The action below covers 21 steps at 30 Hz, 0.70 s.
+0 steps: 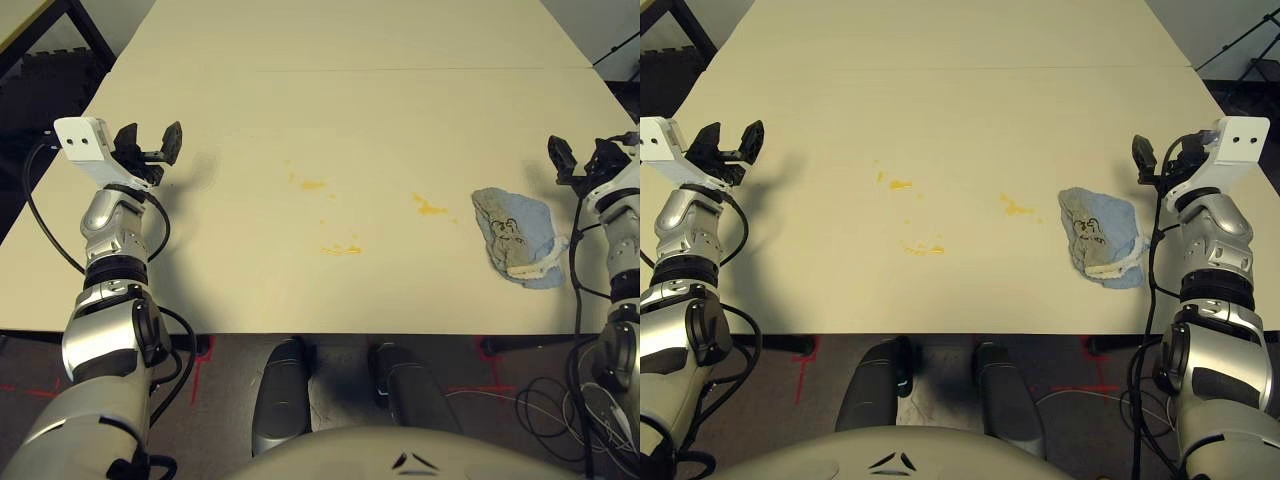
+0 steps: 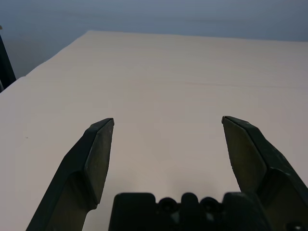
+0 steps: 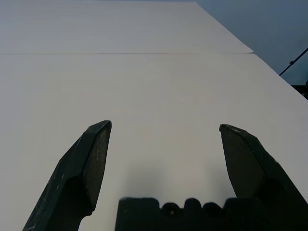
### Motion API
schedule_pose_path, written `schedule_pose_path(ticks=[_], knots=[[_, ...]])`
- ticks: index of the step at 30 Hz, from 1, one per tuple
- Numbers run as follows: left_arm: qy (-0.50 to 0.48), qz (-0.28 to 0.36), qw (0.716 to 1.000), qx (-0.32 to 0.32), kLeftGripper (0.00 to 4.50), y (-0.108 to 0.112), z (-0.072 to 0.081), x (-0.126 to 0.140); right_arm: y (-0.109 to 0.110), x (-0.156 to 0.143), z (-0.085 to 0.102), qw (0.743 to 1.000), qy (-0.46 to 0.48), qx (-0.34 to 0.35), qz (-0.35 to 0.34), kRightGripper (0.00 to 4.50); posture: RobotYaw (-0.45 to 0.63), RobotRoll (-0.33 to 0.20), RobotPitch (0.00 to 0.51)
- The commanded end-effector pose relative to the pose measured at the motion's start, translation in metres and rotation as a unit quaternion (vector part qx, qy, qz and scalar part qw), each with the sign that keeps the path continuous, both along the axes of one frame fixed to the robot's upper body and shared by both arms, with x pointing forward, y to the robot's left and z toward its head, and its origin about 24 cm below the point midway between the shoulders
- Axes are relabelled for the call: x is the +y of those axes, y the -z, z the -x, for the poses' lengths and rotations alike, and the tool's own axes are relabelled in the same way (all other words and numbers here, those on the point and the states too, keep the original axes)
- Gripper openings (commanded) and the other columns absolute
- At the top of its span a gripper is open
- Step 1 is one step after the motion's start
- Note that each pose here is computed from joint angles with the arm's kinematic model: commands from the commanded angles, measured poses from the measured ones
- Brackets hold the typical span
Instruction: Wipe the water off the table with a rag.
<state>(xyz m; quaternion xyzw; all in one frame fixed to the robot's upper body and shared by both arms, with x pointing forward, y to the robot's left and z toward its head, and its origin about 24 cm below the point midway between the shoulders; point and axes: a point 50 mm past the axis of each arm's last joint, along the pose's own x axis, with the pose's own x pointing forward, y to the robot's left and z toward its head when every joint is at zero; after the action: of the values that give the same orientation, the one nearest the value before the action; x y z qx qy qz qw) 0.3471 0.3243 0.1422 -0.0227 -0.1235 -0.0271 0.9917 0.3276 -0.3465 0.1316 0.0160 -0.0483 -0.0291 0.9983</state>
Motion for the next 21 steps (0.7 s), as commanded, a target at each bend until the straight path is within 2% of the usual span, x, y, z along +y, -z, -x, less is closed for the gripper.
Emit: schedule_pose_path(ticks=[1,11,21], knots=[[0.009,0.002,1.0,0.016,4.5,0.007,0.0,-0.002,-0.002,-0.004,0.003,1.0,0.006,-0.004,0.001,4.48,0.03,0.0,0.182],[0.028,0.001,0.999,0.016,4.5,0.005,-0.007,-0.011,0.0,-0.006,0.01,1.0,0.011,-0.002,0.002,4.48,0.0,0.0,0.184],[0.078,0.007,0.997,0.011,4.5,-0.002,-0.011,-0.021,-0.002,-0.007,0.01,1.0,0.016,-0.007,0.001,4.48,0.02,0.0,0.179]])
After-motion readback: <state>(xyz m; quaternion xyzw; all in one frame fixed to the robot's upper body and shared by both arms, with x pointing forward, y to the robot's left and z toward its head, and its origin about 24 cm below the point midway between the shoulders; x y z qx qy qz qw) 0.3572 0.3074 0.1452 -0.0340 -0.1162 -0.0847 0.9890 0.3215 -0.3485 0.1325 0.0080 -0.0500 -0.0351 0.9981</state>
